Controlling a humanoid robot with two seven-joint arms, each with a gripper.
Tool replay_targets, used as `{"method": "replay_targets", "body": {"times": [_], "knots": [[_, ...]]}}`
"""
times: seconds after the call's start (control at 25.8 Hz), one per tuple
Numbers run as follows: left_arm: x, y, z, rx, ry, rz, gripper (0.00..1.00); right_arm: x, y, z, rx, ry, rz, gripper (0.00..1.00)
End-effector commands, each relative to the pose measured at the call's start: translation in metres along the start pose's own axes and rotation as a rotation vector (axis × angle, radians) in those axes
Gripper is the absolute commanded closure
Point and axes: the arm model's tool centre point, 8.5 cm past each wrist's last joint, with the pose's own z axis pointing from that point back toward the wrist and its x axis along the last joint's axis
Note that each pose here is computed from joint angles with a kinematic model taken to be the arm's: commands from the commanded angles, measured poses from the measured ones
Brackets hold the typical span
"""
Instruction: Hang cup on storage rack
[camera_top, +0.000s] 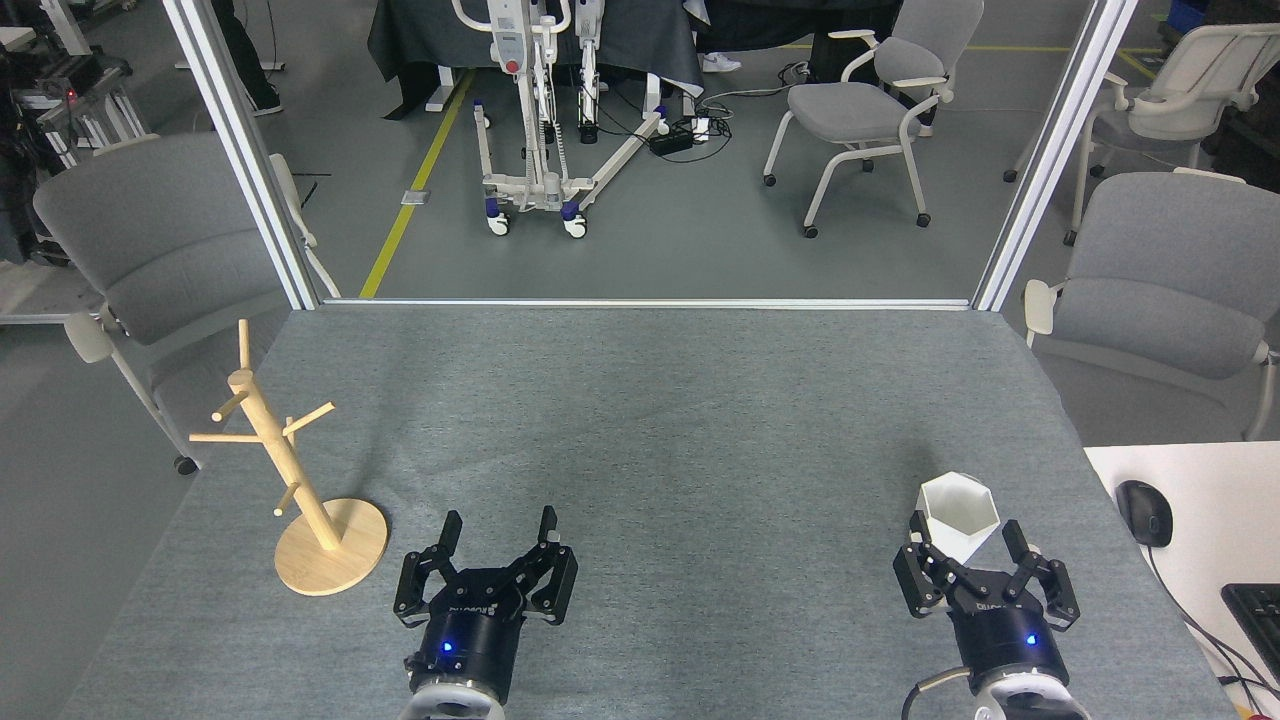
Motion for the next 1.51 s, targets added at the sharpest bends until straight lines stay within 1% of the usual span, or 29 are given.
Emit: {"method": "replay_targets", "body": {"times": [0.0, 0.08, 0.27, 0.46, 0.97, 1.12, 1.47], "knots": [[0.000, 0.002, -0.001, 0.006, 0.000, -0.001, 0.01, -0.013, 0.024, 0.002, 0.059, 0.033, -0.009, 0.00], [-0.001, 0.002, -0.001, 0.006, 0.001, 0.001, 0.01, -0.015, 0.035, 0.002, 0.078, 0.043, -0.017, 0.00], [-0.004, 0.001, 0.000, -0.004, 0.006, 0.001, 0.01, -0.017, 0.043, -0.006, 0.098, 0.061, -0.022, 0.00], [-0.006, -0.002, 0.002, -0.014, 0.011, 0.004, 0.01, -0.016, 0.040, -0.017, 0.098, 0.061, -0.027, 0.00], [-0.006, -0.005, 0.002, -0.020, 0.013, 0.004, 0.01, -0.011, 0.042, -0.038, 0.119, 0.060, -0.040, 0.00], [-0.006, -0.009, 0.002, -0.032, 0.013, 0.003, 0.01, -0.020, 0.040, -0.038, 0.117, 0.080, -0.042, 0.00], [-0.010, -0.016, 0.002, -0.045, 0.023, 0.000, 0.01, -0.020, 0.041, -0.039, 0.119, 0.083, -0.043, 0.00]]}}
